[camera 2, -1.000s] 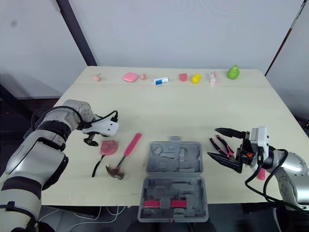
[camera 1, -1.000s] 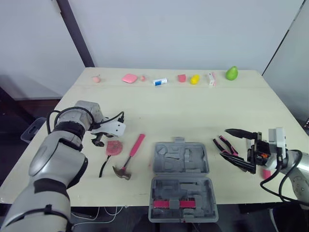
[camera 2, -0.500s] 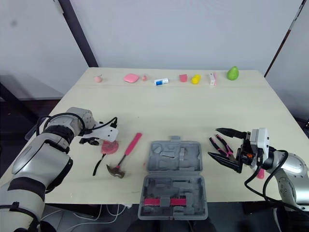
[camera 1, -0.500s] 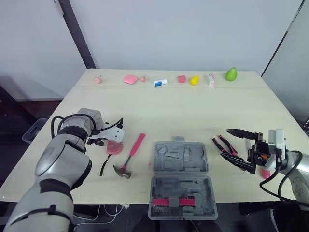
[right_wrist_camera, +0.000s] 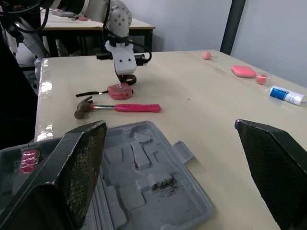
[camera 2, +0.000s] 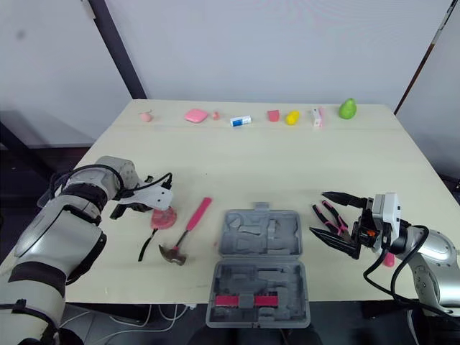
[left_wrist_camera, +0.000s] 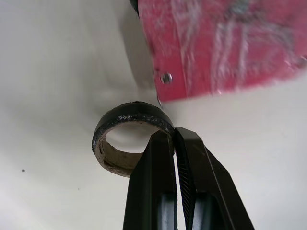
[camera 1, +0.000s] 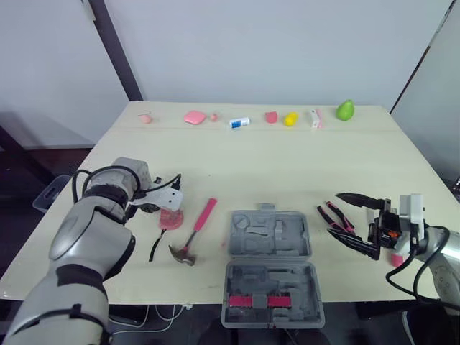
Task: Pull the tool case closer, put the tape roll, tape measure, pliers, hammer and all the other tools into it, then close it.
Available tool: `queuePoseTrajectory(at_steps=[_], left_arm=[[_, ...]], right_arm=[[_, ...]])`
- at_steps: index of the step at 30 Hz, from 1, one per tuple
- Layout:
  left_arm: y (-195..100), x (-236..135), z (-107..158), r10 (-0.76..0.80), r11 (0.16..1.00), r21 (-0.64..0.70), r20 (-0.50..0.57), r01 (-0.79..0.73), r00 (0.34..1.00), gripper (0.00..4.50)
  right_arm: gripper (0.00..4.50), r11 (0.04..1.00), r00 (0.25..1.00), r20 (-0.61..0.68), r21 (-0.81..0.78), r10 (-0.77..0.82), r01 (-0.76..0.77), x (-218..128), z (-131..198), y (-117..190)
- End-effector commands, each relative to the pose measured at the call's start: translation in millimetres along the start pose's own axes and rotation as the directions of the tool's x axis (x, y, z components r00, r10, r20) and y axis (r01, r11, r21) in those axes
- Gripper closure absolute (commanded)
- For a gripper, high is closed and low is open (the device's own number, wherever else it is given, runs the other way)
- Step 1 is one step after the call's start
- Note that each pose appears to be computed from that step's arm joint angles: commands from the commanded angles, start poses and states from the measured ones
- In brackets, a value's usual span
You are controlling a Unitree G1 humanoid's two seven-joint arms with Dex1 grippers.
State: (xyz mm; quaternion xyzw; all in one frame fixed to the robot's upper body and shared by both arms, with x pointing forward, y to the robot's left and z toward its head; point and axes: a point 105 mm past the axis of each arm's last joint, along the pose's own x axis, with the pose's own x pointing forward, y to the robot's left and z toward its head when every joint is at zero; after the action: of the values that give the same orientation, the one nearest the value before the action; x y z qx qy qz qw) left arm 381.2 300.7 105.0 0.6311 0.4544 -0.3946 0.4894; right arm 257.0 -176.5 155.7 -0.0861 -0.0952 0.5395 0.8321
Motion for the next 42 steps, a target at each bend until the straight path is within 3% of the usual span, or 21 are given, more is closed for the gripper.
queuePoseTrajectory(at_steps=[1,9,13,17,28,36,42], left_arm=[[8.4,-31.6,-8.6,-0.002,1.0,0.013,0.016,0.002,1.0,4.42],[5.2,-67.9,7.1,-0.121,0.99,0.082,0.11,0.112,0.987,4.42],[12.0,-76.7,44.6,-0.084,0.992,0.111,0.272,0.056,0.959,4.42],[3.9,-93.0,96.2,-0.101,0.989,0.139,0.461,0.041,0.882,4.42],[-18.1,-100.5,173.4,-0.257,0.95,0.293,0.544,0.107,0.799,4.42],[-23.8,-79.3,204.8,-0.314,0.94,0.299,0.571,0.165,0.759,4.42],[-15.8,-73.1,205.4,-0.309,0.947,0.265,0.587,0.183,0.748,4.42]], right_arm=[[0.0,0.999,1.0,0.015,-0.032,0.009,-0.009,-1.9,6.8,0.4],[0.0,0.999,0.999,0.001,-0.035,0.039,-0.038,-2.8,5.1,1.0],[0.0,0.999,0.999,0.001,-0.029,0.037,-0.037,-4.2,3.6,1.9],[0.0,0.999,0.999,-0.006,-0.026,0.038,-0.038,-7.0,3.1,4.0],[0.0,0.999,0.998,-0.059,-0.027,0.016,-0.018,-25.4,0.2,-0.4],[0.0,1.0,0.998,-0.066,-0.016,0.014,-0.015,-27.5,0.1,2.3],[0.0,0.999,0.995,-0.095,-0.004,0.036,-0.036,-29.8,-1.6,8.5]])
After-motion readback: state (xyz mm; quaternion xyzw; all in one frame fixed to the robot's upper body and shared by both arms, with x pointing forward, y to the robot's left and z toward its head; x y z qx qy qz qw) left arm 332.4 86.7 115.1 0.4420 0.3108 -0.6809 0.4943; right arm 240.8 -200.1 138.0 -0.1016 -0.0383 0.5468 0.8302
